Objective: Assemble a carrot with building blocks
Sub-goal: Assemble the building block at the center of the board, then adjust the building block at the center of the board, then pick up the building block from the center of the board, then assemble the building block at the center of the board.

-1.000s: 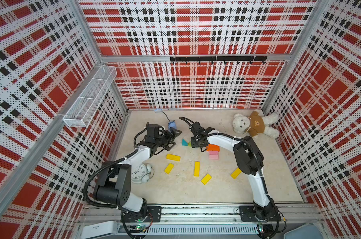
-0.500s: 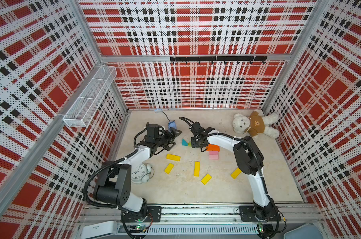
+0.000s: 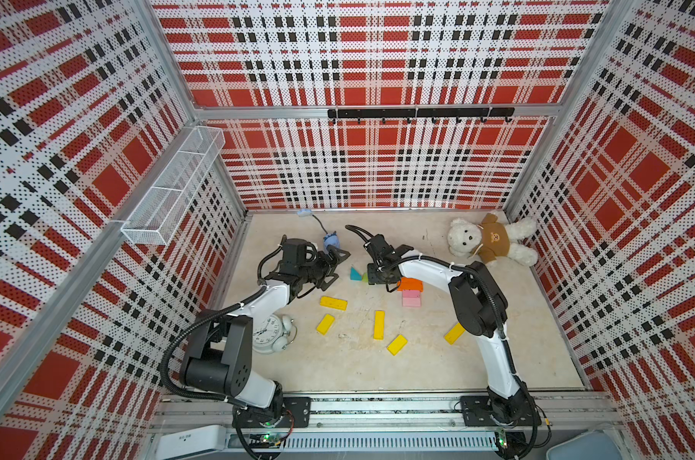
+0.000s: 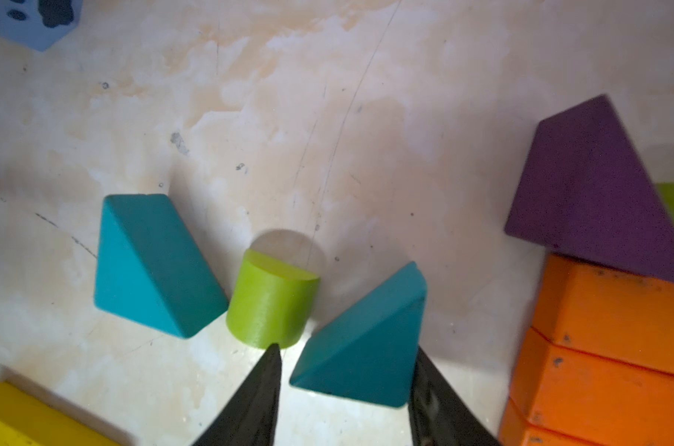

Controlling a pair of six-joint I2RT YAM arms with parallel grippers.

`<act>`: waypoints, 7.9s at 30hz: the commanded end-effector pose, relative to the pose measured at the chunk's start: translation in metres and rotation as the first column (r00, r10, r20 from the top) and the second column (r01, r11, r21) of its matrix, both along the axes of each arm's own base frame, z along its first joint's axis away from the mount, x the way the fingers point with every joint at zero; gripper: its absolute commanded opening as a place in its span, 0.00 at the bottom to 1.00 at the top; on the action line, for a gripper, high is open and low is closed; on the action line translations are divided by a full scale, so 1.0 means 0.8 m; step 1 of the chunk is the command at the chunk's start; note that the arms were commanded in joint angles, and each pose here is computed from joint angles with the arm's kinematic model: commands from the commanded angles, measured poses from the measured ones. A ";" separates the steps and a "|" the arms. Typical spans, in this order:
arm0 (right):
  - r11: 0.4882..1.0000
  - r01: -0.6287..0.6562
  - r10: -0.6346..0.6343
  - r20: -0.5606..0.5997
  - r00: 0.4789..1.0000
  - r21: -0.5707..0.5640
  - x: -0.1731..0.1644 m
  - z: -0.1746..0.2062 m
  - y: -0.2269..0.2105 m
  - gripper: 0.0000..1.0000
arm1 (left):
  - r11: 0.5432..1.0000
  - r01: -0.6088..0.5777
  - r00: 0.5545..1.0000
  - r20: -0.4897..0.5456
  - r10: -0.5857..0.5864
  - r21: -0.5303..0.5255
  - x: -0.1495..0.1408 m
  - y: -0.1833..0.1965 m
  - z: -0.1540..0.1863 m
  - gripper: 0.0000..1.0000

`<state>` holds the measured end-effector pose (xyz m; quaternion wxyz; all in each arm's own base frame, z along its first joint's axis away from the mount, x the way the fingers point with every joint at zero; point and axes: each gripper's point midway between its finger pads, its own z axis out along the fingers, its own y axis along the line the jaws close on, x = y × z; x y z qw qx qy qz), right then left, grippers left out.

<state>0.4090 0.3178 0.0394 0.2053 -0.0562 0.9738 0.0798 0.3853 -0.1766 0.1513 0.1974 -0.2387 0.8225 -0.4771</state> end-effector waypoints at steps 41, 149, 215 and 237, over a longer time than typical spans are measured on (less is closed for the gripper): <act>0.678 -0.698 0.658 -0.231 0.716 -0.230 -0.256 0.016 -0.044 0.92 | 0.956 -0.164 0.982 0.128 0.136 0.243 -0.126 0.125 0.022 1.00; 0.983 0.179 -0.183 -0.087 0.979 -0.045 -0.034 -0.016 0.053 0.95 | 0.982 -0.121 0.983 0.158 0.098 0.145 -0.129 0.120 0.029 1.00; 0.996 -0.002 -0.008 -0.110 0.994 -0.084 -0.047 -0.015 0.027 0.69 | 0.975 -0.139 0.983 0.140 0.115 0.175 -0.129 0.126 0.021 1.00; 0.994 -0.019 0.007 -0.115 0.993 -0.104 -0.047 -0.012 0.016 0.70 | 0.975 -0.139 0.984 0.135 0.116 0.174 -0.128 0.126 0.019 1.00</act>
